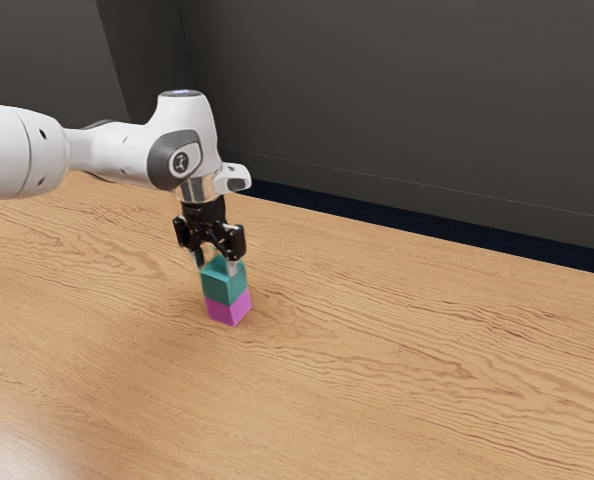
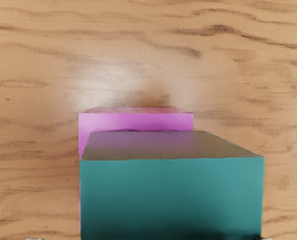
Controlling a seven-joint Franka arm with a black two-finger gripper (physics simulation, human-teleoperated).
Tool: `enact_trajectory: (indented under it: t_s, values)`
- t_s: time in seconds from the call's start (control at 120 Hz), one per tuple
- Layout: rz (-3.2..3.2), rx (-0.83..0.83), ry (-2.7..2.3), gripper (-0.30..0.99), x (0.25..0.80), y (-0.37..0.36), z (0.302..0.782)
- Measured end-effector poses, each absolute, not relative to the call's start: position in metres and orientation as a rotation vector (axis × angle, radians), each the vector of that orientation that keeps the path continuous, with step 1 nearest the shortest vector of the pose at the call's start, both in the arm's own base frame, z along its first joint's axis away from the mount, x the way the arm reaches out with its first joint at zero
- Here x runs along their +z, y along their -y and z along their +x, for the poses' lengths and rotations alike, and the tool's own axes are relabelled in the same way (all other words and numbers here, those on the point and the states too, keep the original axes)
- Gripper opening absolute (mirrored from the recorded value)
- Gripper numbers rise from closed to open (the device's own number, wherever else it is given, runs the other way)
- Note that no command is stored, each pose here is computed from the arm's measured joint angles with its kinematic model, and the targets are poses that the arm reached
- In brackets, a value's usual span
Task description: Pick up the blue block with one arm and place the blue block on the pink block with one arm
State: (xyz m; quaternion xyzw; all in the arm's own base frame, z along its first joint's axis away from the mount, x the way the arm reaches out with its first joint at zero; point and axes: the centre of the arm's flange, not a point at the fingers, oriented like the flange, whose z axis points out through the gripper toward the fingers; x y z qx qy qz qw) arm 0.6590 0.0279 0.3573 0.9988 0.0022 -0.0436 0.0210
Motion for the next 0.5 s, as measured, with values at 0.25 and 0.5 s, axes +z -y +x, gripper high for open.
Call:
enact_trajectory:
  t_s: [0.25,0.5]
  values:
    - [3.116,0.028,-0.017,0.64,0.434,-0.021,0.652]
    - [3.127,0.009,-0.047,0.68,0.447,-0.028,0.646]
